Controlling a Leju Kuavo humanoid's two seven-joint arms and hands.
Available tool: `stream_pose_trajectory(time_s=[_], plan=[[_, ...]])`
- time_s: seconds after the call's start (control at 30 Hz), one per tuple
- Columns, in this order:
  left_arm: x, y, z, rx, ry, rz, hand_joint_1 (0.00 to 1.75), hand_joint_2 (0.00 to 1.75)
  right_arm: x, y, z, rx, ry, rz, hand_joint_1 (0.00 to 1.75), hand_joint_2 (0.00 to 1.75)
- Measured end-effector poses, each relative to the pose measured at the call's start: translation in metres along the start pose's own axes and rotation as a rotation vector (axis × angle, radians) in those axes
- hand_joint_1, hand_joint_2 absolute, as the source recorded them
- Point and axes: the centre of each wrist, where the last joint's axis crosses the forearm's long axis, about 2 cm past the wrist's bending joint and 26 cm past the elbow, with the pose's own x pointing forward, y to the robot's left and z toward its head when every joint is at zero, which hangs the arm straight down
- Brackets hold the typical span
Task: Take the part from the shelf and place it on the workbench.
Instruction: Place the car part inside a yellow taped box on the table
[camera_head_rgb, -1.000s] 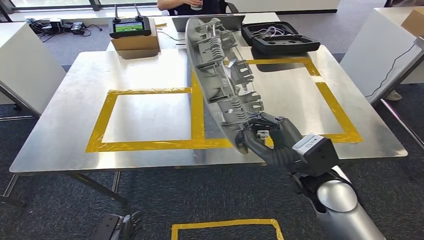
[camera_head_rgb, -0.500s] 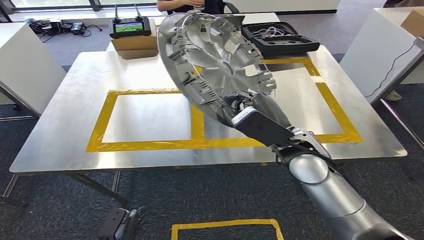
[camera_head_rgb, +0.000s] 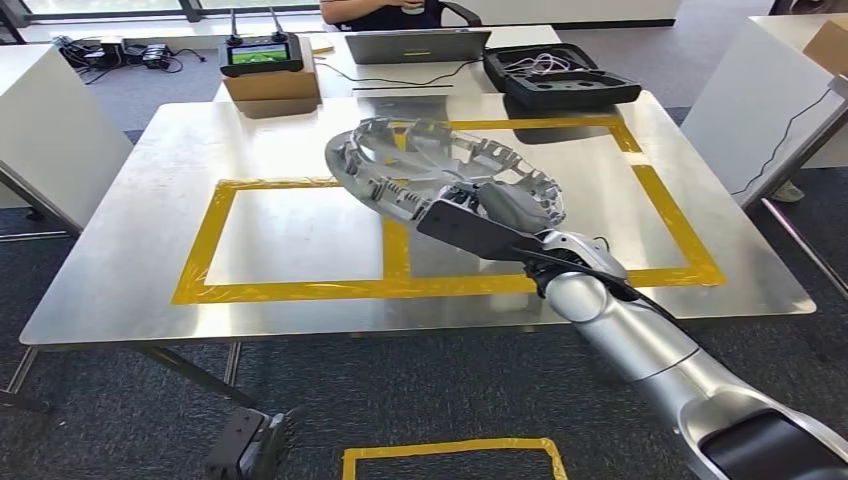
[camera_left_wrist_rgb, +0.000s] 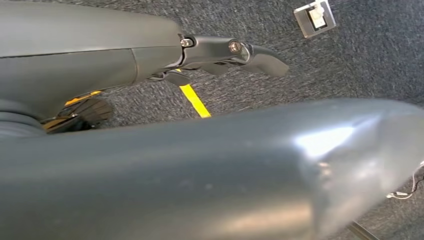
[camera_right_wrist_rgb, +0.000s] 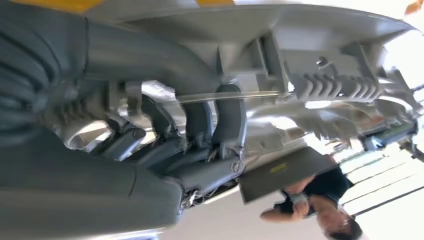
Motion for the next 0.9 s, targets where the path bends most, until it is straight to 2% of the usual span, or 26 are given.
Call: stream_pose_trajectory(time_s=[0.4, 0.9], plan=[[0.002, -0.005, -0.002, -0.031, -0.004, -0.022, 0.0, 0.0, -0.033, 0.012, -0.016, 0.046, 0.243, 0.099, 1.75, 1.75], [0.004, -0.004, -0.003, -0.031, -0.005, -0.029, 0.0, 0.0, -0.06, 0.032, -0.011, 0.126, 0.411, 0.12, 1.75, 1.75]])
